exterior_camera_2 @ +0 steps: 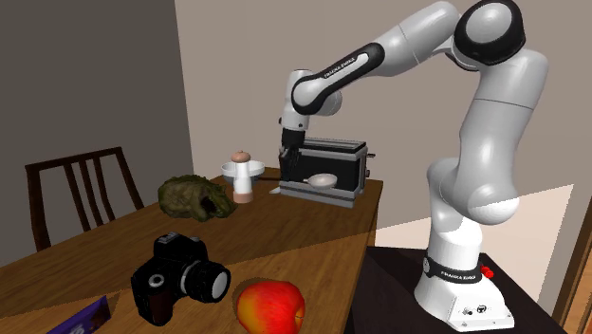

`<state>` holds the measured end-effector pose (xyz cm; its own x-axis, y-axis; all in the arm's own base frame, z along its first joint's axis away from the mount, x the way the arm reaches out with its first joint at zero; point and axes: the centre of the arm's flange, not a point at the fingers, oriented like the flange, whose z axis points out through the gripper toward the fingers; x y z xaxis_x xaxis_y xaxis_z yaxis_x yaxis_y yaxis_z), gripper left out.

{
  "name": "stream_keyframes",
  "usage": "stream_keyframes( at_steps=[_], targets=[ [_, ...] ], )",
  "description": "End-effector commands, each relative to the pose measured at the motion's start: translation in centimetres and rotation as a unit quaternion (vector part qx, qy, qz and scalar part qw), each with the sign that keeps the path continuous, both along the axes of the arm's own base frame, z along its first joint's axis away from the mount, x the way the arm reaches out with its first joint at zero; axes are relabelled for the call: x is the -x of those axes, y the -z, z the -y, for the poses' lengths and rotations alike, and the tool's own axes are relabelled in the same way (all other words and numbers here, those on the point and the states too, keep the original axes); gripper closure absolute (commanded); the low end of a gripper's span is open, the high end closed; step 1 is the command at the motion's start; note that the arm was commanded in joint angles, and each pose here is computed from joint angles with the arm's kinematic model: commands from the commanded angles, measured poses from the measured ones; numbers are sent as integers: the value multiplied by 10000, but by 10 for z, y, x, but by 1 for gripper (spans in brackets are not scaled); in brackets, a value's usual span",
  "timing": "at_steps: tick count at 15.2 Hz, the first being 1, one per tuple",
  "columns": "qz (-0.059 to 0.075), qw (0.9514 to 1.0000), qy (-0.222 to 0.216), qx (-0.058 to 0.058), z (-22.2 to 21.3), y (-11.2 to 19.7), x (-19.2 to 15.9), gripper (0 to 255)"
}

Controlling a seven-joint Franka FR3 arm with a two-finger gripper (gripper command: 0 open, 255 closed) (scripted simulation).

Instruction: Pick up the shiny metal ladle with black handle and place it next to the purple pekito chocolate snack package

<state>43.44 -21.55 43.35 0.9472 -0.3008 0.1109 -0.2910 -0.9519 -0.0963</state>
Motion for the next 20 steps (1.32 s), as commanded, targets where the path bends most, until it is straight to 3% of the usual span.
stream_keyframes(
  at_steps=[1, 3, 20],
  targets=[
    [-2, 10000, 0, 0, 0, -10, 1, 255],
    [-2, 10000, 0, 0, 0, -19, 1, 255],
    [-2, 10000, 0, 0, -181, -20, -132, 255]
  ],
)
